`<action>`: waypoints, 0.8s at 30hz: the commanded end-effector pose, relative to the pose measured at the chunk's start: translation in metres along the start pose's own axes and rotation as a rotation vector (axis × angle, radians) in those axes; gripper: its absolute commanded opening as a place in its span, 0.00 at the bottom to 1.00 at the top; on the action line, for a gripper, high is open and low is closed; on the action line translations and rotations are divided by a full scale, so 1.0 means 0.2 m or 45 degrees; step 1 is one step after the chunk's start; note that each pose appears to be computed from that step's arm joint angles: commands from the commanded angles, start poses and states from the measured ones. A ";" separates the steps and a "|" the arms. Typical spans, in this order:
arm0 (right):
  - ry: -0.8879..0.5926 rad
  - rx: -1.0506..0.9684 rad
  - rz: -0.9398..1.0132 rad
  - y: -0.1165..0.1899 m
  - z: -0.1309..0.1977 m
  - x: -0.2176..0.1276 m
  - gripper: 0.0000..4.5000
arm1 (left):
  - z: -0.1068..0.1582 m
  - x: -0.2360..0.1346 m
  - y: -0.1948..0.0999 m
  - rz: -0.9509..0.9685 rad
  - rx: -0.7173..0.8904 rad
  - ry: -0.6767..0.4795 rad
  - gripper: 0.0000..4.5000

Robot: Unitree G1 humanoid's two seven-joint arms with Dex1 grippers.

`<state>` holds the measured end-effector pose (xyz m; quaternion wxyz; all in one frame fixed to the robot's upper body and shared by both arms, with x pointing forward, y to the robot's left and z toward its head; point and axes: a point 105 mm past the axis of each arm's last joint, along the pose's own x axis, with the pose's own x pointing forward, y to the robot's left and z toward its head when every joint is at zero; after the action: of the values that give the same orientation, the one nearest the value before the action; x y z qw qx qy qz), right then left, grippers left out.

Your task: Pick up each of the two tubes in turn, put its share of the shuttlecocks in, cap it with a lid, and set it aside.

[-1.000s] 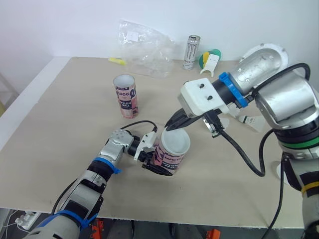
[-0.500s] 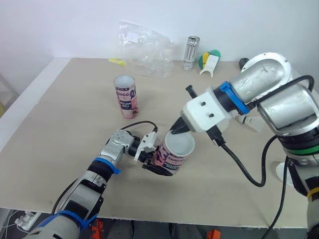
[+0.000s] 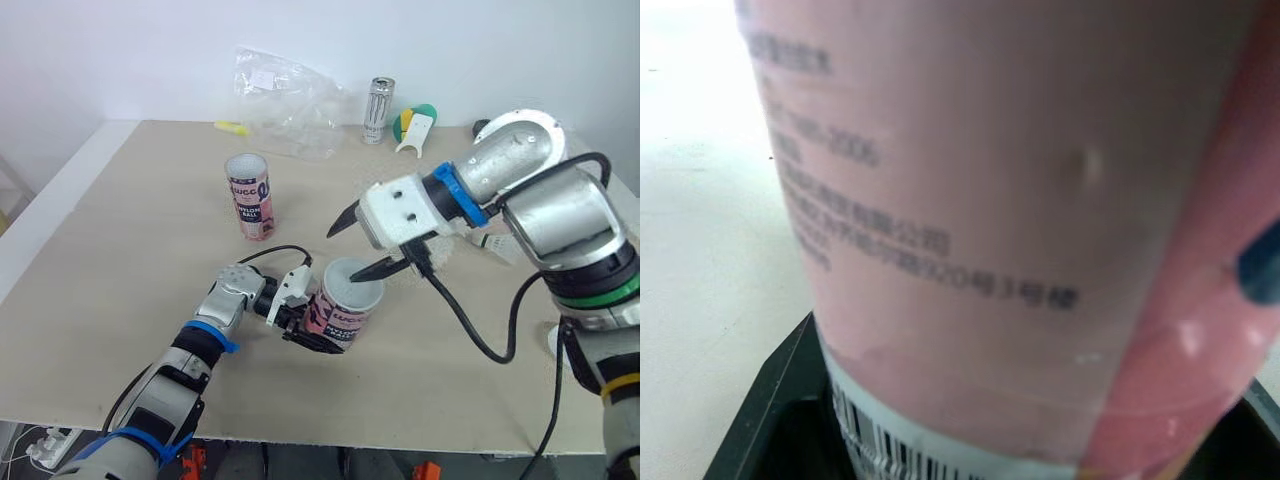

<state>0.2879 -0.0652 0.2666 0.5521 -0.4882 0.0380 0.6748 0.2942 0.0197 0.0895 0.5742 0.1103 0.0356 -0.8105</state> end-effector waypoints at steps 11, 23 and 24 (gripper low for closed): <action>-0.217 0.131 0.079 0.15 0.10 -0.06 0.01 | -0.11 -0.01 -0.05 -0.042 -0.096 0.097 0.63; 0.020 0.028 0.205 0.21 -0.05 0.14 0.01 | -0.11 -0.01 -0.05 -0.036 -0.087 0.095 0.63; -0.010 0.037 0.168 0.18 -0.03 0.11 0.01 | -0.11 -0.02 -0.05 -0.035 -0.085 0.093 0.63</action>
<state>0.2600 -0.0611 0.2413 0.5155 -0.4767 0.0413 0.7108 0.2936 0.0208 0.0885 0.5707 0.1138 0.0379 -0.8124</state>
